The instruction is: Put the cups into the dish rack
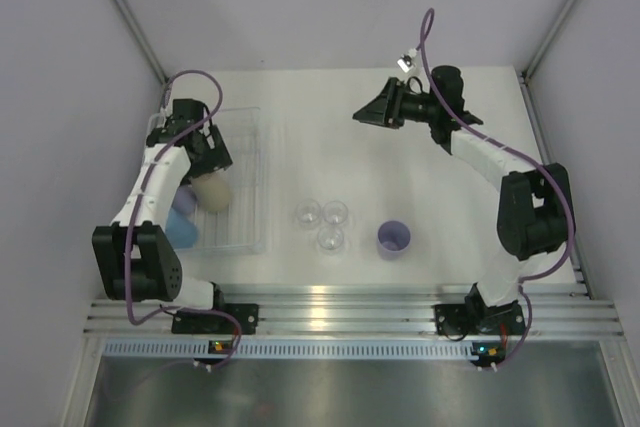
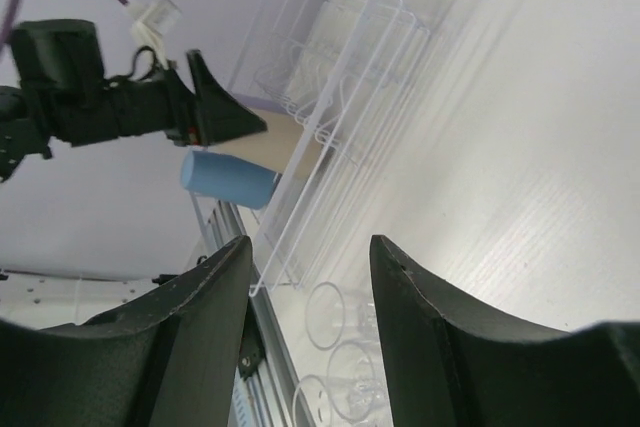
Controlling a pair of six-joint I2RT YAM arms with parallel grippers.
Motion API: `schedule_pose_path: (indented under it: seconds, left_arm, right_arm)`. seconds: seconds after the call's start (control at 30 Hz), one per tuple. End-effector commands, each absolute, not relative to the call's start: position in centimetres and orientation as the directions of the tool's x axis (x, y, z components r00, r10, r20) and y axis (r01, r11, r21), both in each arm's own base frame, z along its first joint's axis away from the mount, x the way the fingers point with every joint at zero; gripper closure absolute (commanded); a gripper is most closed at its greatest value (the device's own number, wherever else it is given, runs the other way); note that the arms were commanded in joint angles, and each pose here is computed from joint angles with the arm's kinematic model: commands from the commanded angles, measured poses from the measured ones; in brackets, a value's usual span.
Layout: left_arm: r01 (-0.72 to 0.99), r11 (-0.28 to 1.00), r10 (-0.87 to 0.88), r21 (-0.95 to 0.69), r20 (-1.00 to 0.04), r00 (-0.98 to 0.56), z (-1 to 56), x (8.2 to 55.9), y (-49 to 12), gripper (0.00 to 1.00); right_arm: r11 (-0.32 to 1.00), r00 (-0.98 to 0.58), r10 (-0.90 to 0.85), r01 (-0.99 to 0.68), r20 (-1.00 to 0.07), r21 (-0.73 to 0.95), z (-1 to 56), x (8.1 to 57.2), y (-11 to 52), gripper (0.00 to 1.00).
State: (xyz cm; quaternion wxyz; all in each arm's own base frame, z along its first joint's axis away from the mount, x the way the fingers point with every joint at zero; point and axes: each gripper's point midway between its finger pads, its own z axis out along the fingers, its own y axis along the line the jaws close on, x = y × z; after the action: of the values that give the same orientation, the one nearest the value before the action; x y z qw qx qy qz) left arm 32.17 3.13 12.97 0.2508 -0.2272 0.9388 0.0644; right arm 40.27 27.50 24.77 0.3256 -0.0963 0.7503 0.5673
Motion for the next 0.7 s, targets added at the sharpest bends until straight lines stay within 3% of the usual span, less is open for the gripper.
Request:
schedule_pose_path:
  seconds: [0.0, 0.27, 0.43, 0.67]
  left_arm:
    - [-0.448, 0.894, -0.375, -0.028, -0.596, -0.71, 17.8, 33.2, 3.4, 0.02]
    - [-0.428, 0.902, -0.371, -0.058, -0.613, -0.698, 20.8, 31.2, 2.9, 0.02]
    - [-0.398, 0.905, -0.386, -0.15, -0.683, -0.62, 24.4, 31.0, 2.0, 0.02]
    - [-0.106, 0.929, -0.36, -0.355, -0.794, -0.49, 30.3, 33.6, -2.6, 0.02]
  right_arm:
    - [0.41, -0.686, 0.204, -0.588, -0.698, 0.697, 27.5, 39.8, 26.0, 0.49]
    - [0.605, -0.668, 0.04, -0.576, -0.743, 0.55, 25.7, 35.8, 22.4, 0.48]
    - [0.701, -0.718, -0.033, -0.512, -0.695, 0.496, 23.1, 31.7, 19.7, 0.48]
    - [0.778, -0.76, -0.057, -0.441, -0.648, 0.449, 20.4, 26.0, 17.2, 0.47]
